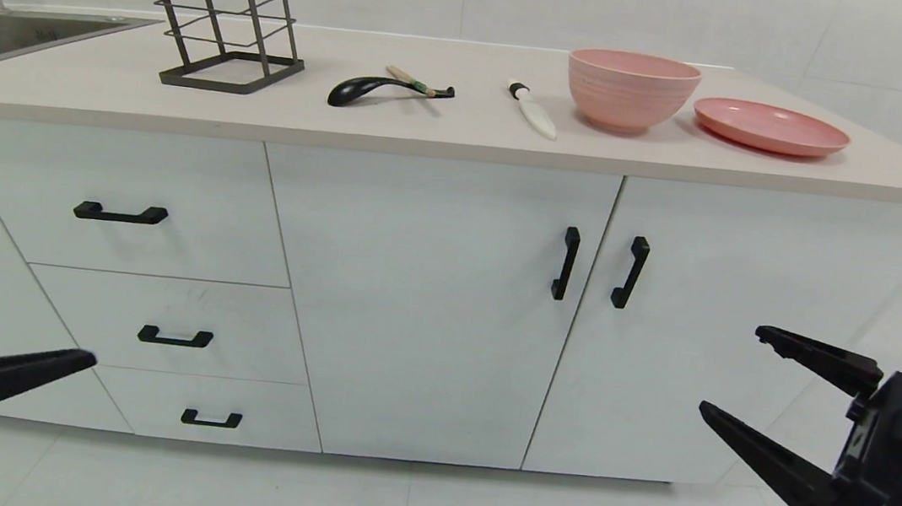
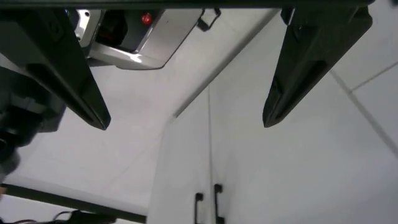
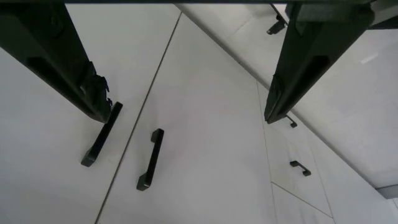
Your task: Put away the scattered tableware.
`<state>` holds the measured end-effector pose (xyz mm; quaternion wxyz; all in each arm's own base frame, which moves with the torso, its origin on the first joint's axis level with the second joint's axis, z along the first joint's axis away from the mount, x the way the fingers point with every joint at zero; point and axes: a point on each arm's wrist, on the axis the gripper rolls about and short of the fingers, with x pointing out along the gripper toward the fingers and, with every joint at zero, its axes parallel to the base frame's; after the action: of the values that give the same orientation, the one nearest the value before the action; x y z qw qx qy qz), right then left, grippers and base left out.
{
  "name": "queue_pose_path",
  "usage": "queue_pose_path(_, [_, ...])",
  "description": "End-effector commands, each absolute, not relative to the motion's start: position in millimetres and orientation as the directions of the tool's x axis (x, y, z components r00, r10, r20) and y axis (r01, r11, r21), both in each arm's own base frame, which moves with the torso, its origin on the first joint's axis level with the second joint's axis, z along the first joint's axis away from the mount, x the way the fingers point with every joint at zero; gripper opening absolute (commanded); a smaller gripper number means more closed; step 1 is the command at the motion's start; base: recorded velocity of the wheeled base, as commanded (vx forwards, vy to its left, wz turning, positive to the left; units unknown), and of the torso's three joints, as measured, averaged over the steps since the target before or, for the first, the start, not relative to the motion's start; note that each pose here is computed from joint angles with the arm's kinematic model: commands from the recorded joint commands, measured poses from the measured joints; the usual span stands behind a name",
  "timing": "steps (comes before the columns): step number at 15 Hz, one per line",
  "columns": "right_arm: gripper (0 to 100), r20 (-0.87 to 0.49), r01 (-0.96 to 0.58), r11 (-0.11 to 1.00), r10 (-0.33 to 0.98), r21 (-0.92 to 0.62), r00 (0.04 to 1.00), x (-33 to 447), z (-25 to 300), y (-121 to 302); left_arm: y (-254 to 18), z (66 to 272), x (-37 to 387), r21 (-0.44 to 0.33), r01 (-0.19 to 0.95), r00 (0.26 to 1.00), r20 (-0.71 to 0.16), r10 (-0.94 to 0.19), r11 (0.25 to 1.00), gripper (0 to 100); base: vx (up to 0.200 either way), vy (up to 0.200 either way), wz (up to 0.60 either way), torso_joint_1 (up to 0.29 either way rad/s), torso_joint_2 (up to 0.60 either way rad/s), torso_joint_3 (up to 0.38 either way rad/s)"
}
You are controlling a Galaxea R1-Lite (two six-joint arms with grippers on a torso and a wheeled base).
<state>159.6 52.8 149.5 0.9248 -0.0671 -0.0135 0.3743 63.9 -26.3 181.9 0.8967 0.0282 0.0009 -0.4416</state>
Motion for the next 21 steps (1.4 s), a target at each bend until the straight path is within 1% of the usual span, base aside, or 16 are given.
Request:
queue_pose_path(1, [100, -0.032, -0.693, 0.709, 0.696, -0.130, 0.717, 166.7, 149.2, 55.1, -48.7, 174.4, 110.4, -0.018, 0.871, 0.488, -0.098, -0.867, 0.492, 100, 0.000, 0.000, 0.00, 0.000, 0.00, 0.000])
queue_pose_path(2, [100, -0.031, -0.693, 0.709, 0.696, -0.131, 0.717, 166.7, 149.3, 55.1, -53.6, 173.7, 119.2, -0.014, 0.880, 0.473, -0.091, -0.877, 0.476, 100, 0.000, 0.000, 0.00, 0.000, 0.00, 0.000])
queue_pose_path(4, [100, -0.036, -0.693, 0.710, 0.695, -0.128, 0.718, 165.9, 147.9, 54.6, -59.6, 172.0, 136.3, -0.009, 0.882, 0.470, -0.081, -0.879, 0.472, 100, 0.000, 0.000, 0.00, 0.000, 0.00, 0.000])
queue_pose_path(5, [100, -0.039, -0.690, 0.713, 0.692, -0.126, 0.721, 167.5, 147.6, 54.2, -63.2, 168.8, 147.7, -0.020, 0.881, 0.468, -0.093, -0.879, 0.472, 100, 0.000, 0.000, 0.00, 0.000, 0.00, 0.000])
queue_pose_path(6, [100, -0.048, -0.690, 0.713, 0.690, -0.121, 0.722, 172.7, 145.9, 55.0, -67.8, 166.2, 161.3, -0.035, 0.882, 0.465, -0.109, -0.879, 0.471, 100, 0.000, 0.000, 0.00, 0.000, 0.00, 0.000])
queue_pose_path(8, [100, -0.047, -0.680, 0.723, 0.680, -0.122, 0.731, 184.3, 146.2, 55.2, -80.1, 166.7, 180.2, -0.030, 0.895, 0.441, -0.092, -0.893, 0.445, 100, 0.000, 0.000, 0.00, 0.000, 0.00, 0.000])
queue_pose_path(10, [100, -0.041, -0.678, 0.724, 0.679, -0.123, 0.733, 195.3, 146.1, 53.7, -92.7, 165.4, 178.1, -0.130, 0.910, 0.386, -0.078, -0.919, 0.393, 100, 0.000, 0.000, 0.00, 0.000, 0.00, 0.000])
queue_pose_path(11, [100, -0.039, -0.682, 0.721, 0.683, -0.123, 0.730, 198.8, 145.4, 52.5, -95.8, 164.4, 176.1, -0.152, 0.913, 0.370, -0.079, -0.926, 0.378, 100, -0.200, 0.000, 0.00, -0.002, 0.01, 0.002])
queue_pose_path(14, [100, -0.048, -0.674, 0.730, 0.674, -0.117, 0.738, 209.6, 139.6, 50.2, -97.7, 166.7, 181.3, -0.112, 0.917, 0.382, -0.034, -0.924, 0.383, 100, 0.000, 0.000, 0.00, 0.000, 0.00, 0.000])
queue_pose_path(18, [100, -0.034, -0.670, 0.732, 0.671, -0.126, 0.740, 227.3, 142.5, 52.7, -101.8, 159.9, 186.5, -0.123, 0.918, 0.374, -0.044, -0.926, 0.377, 100, 0.000, 0.000, 0.00, 0.000, 0.00, 0.000])
queue_pose_path(21, [100, -0.048, -0.673, 0.731, 0.672, -0.117, 0.739, 238.8, 137.3, 55.1, -102.1, 154.0, 184.6, -0.140, 0.921, 0.359, -0.063, -0.931, 0.364, 100, 0.000, -0.200, 0.00, 0.001, 0.00, 0.004])
